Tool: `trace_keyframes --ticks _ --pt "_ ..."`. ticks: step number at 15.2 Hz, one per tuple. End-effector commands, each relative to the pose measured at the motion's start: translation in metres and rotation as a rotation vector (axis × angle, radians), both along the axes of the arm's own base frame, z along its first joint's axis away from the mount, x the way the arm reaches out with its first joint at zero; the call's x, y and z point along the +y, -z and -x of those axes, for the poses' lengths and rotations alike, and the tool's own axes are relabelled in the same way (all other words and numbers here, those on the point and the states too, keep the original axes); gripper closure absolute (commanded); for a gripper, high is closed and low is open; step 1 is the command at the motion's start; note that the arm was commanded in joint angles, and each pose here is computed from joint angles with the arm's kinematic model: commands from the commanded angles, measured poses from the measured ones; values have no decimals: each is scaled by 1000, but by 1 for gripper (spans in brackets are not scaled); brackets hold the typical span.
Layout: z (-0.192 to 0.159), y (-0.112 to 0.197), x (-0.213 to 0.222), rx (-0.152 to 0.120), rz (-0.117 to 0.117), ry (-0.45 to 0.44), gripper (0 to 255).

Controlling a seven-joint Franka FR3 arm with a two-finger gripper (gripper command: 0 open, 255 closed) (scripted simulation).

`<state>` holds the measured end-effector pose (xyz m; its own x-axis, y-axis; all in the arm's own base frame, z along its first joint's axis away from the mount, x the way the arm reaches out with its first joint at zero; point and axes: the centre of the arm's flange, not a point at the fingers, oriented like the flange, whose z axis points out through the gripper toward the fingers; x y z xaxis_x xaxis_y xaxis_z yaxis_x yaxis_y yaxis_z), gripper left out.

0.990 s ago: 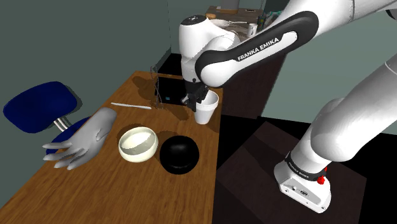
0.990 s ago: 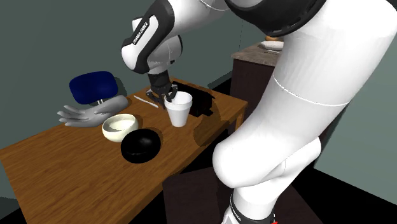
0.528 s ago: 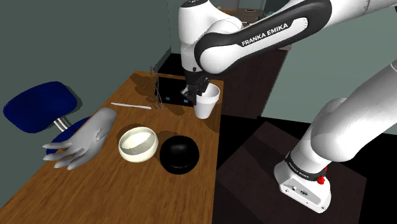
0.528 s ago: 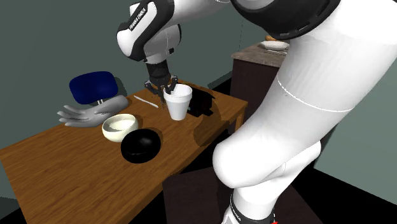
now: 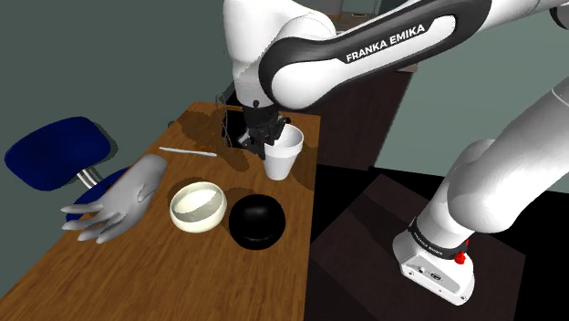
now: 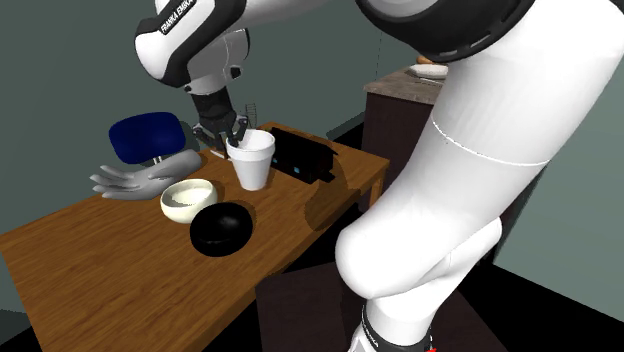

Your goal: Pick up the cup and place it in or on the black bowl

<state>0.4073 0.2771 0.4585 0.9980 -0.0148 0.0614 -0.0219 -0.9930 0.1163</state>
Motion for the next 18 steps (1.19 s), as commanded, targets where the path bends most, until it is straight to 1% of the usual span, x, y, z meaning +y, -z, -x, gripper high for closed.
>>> trace_keyframes --ticks 1,8,18 --pt "6 -5 24 0 0 2 255" --pt "27 -24 111 0 0 2 255" --pt "27 29 111 0 0 2 255"
